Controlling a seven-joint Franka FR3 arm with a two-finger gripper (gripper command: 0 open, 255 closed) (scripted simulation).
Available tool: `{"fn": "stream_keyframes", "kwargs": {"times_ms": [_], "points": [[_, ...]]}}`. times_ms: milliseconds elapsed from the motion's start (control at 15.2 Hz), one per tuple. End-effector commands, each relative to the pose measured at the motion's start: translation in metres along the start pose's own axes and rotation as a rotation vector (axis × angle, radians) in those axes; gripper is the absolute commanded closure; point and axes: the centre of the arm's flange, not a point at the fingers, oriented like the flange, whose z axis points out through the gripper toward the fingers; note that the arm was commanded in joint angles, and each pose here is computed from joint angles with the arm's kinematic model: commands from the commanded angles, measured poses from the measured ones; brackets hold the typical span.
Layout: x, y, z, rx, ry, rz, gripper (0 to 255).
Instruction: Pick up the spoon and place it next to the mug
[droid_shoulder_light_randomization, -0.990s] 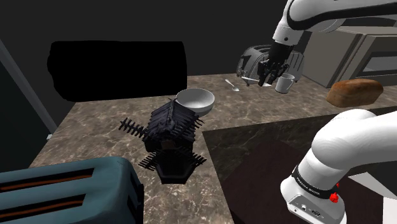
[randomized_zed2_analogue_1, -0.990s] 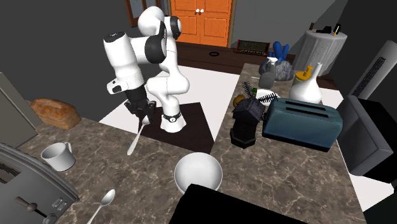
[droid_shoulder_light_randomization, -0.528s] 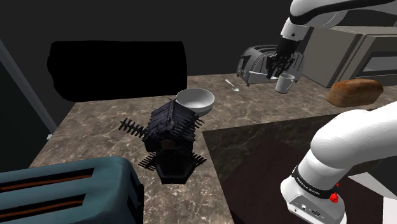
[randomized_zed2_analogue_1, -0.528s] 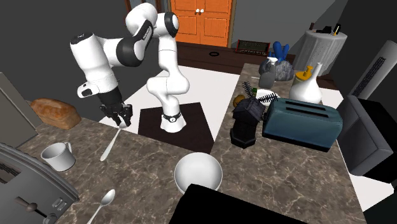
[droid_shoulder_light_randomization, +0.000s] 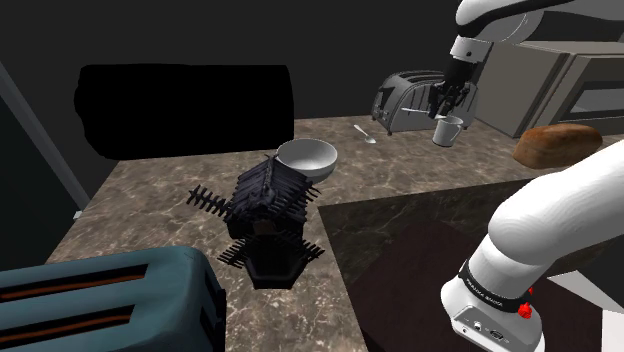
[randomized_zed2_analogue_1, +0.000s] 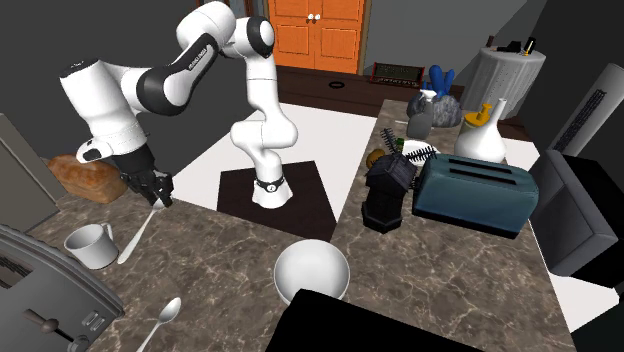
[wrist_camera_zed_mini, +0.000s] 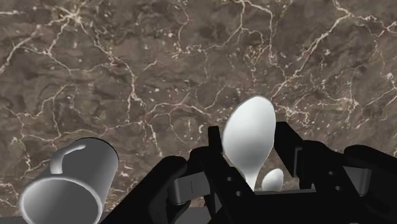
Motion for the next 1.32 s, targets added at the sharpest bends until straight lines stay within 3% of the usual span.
{"fn": "stream_keyframes", "kwargs": {"times_ms": [0,1254], "points": [[0.001,0.004,0.009,-0.001,0.000,-0.001,255],[-0.003,0.017,0.108,-0.001,0.000,-0.001,255]]}}
